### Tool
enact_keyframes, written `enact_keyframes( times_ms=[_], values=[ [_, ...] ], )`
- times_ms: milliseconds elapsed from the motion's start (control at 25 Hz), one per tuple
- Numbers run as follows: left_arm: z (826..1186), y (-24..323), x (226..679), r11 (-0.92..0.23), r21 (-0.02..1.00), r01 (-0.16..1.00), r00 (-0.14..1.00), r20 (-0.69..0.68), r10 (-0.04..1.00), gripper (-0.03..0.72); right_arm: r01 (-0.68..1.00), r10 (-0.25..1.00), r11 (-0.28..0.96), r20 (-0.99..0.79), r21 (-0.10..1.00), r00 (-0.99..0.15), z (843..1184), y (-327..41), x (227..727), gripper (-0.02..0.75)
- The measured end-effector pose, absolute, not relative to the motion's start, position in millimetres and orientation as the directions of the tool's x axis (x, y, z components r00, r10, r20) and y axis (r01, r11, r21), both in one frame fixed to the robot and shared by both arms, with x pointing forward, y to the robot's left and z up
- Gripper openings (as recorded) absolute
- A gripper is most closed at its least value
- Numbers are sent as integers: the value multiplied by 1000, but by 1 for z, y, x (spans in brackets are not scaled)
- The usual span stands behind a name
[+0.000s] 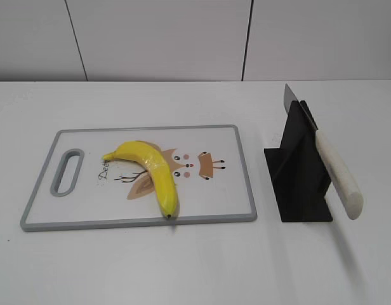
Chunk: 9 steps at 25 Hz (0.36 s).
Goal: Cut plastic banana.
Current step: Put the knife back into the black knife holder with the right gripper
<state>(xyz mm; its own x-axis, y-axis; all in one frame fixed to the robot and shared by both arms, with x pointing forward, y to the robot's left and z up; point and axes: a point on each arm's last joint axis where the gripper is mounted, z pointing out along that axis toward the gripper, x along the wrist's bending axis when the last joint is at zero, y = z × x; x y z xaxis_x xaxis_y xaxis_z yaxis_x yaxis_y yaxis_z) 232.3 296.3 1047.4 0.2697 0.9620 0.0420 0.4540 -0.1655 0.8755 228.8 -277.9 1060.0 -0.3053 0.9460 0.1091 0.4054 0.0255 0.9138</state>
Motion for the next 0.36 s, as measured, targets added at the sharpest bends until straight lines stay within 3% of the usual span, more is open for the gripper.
enact_keyframes(
  times_ms=[360],
  values=[
    [1047,296,232,-166,876,454,270,42,962,544,405,946,25,109,914,-305,1060,-278,229,581]
  ],
)
